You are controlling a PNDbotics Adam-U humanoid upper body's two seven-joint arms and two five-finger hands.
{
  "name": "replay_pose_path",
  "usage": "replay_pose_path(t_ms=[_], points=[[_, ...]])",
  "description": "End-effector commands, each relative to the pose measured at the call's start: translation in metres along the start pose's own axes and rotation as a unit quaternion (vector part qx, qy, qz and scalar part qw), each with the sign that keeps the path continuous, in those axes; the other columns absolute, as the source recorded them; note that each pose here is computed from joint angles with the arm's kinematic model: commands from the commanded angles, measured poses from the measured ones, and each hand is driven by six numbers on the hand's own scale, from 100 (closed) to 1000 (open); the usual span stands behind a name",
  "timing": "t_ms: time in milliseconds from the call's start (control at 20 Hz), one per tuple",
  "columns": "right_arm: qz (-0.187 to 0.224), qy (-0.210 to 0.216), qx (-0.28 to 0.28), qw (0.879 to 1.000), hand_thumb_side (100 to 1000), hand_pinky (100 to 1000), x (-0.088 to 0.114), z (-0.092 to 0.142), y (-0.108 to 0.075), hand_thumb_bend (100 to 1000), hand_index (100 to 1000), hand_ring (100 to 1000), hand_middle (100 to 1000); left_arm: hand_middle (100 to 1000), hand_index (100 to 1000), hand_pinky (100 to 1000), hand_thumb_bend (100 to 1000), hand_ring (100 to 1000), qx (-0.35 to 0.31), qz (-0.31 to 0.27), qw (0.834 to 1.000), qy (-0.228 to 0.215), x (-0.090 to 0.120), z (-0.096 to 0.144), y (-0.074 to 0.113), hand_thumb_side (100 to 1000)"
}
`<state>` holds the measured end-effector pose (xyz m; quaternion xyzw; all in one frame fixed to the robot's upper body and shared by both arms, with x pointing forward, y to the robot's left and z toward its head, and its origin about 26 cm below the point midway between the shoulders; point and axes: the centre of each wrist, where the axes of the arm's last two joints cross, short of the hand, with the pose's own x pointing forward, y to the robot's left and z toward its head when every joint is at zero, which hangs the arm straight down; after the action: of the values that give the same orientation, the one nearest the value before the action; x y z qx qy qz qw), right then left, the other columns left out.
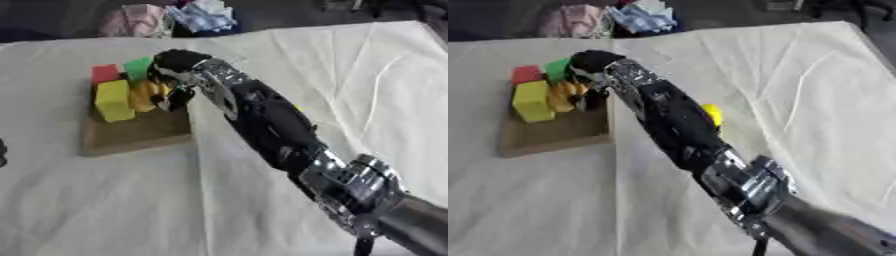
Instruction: Pick up objects on the table and place them in the box.
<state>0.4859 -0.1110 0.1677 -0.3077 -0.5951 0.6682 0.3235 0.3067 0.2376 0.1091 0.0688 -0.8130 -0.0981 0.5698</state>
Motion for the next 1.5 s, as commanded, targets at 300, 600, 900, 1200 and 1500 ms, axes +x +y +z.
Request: replay_pose_path(t_ms=[300,600,900,1200,1500], points=[[0.019,0.025,-0.049,0.998,629,719,0.007,-0.004,-0.008,270,911,730,751,696,778,708,332,701,-0.003,0.001,1.000,-0.016,0.008,-0.004,0.000,507],[0.032,0.036,-0.055,0.997,591,789,0.004,-0.003,-0.007,395,989,831,917,696,778,708,332,701,-0.002,0.000,1.000,-0.017,0.008,-0.004,0.000,508],[0.040,0.046,-0.042,0.997,579,803,-0.003,0.000,-0.007,405,999,847,942,696,778,708,331,701,-0.001,0.000,1.000,-0.017,0.008,-0.004,0.000,508],[0.042,0.036,-0.049,0.997,568,795,-0.010,0.006,-0.021,371,990,837,910,696,778,708,330,701,0.001,-0.002,1.000,-0.016,0.008,-0.004,0.001,508],[0.040,0.001,-0.043,0.998,498,789,-0.021,0.023,-0.055,277,977,823,864,695,778,708,330,701,0.006,-0.006,1.000,-0.013,0.006,-0.003,0.004,508]])
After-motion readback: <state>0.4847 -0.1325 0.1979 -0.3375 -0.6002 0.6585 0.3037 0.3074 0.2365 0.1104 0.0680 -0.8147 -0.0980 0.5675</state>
